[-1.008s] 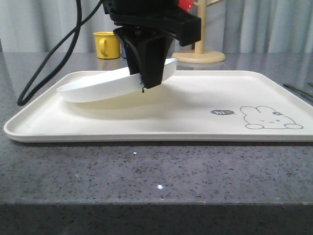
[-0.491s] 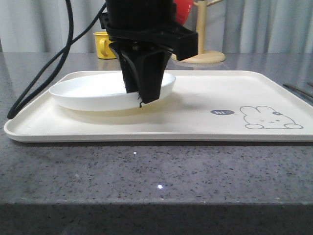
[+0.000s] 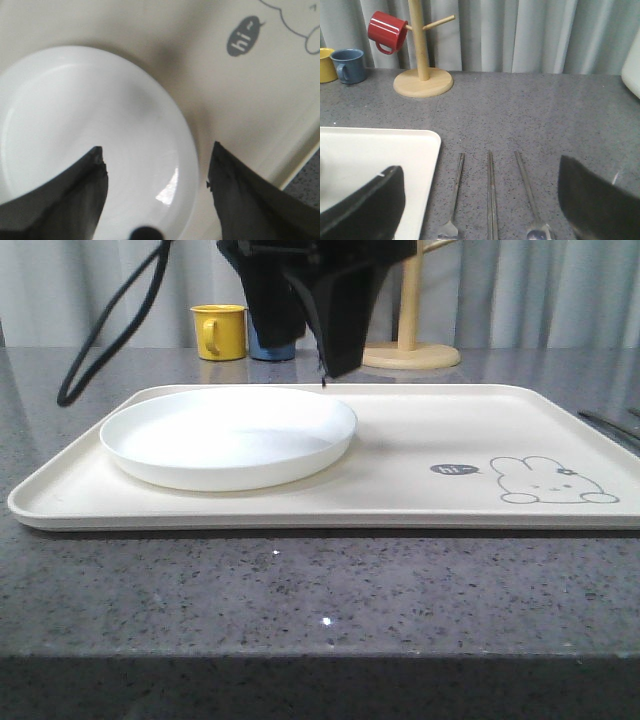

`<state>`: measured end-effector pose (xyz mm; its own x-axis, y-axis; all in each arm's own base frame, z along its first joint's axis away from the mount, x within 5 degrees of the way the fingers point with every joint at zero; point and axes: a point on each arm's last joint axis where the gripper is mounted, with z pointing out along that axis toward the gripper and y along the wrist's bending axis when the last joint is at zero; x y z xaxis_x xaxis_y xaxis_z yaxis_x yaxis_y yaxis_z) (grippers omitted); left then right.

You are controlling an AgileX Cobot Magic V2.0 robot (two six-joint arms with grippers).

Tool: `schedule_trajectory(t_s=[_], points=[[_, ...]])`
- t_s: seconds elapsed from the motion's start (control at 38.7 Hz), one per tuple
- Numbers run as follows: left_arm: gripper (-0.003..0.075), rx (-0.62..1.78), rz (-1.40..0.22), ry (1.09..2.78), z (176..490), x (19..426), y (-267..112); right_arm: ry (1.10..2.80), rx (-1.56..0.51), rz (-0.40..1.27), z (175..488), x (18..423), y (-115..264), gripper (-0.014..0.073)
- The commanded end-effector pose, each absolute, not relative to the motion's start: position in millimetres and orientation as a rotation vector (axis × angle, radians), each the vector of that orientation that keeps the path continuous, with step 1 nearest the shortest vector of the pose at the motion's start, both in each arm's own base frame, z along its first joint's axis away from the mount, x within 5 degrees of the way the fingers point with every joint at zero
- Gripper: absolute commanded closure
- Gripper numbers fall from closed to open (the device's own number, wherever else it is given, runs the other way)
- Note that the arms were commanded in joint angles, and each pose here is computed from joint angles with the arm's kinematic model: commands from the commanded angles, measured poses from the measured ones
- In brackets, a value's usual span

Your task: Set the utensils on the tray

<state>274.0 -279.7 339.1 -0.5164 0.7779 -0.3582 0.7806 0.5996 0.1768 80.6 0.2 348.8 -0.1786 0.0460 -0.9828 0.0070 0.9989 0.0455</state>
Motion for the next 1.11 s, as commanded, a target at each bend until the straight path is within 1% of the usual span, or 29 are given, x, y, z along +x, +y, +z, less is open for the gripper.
schedule_trajectory(t_s=[0.0,0.03,0.08,0.18,0.23,0.34,0.47,0.54,0.65,0.75,0.83,0.98,1.09], points=[[0.0333,1.144,0.036,2.353,380.7,272.1,-253.4,1.659,0.037,0.021,365.3,81.6,-0.7,-0.0047],[0.0357,1.124,0.046,2.358,381.9,275.3,-248.1,1.660,0.037,0.021,365.2,81.6,-0.7,-0.0047],[0.0433,1.081,0.049,2.374,384.4,281.3,-237.1,1.659,0.037,0.021,365.3,81.6,-0.7,-0.0047],[0.0641,0.982,0.061,2.421,386.6,294.1,-209.7,1.659,0.037,0.021,365.3,81.6,-0.7,-0.0047],[0.0730,0.923,0.065,2.451,386.9,299.1,-193.5,1.659,0.037,0.021,365.3,81.6,-0.7,-0.0047],[0.0738,0.776,0.083,2.517,386.5,304.7,-156.8,1.659,0.037,0.021,365.3,81.6,-0.7,-0.0047],[0.0738,0.596,0.087,2.555,385.6,300.6,-106.2,1.659,0.037,0.021,365.3,81.6,-0.7,-0.0047],[0.0738,0.458,0.059,2.541,385.4,294.3,-76.1,1.659,0.037,0.021,365.3,81.6,-0.7,-0.0047],[0.0738,0.291,0.048,2.485,383.3,274.7,-39.1,1.659,0.037,0.021,365.3,81.6,-0.7,-0.0047],[0.0738,0.146,0.051,2.381,379.9,253.0,-11.1,1.659,0.037,0.021,365.3,81.6,-0.7,-0.0047],[0.0738,0.080,0.064,2.285,375.7,232.1,1.3,1.659,0.037,0.021,365.3,81.6,-0.7,-0.0047],[0.0738,0.059,0.056,1.995,369.6,186.8,1.6,1.659,0.037,0.021,365.3,81.6,-0.7,-0.0047],[0.0738,0.064,0.052,1.838,360.4,151.7,-0.1,1.659,0.037,0.021,365.3,81.6,-0.7,-0.0047]])
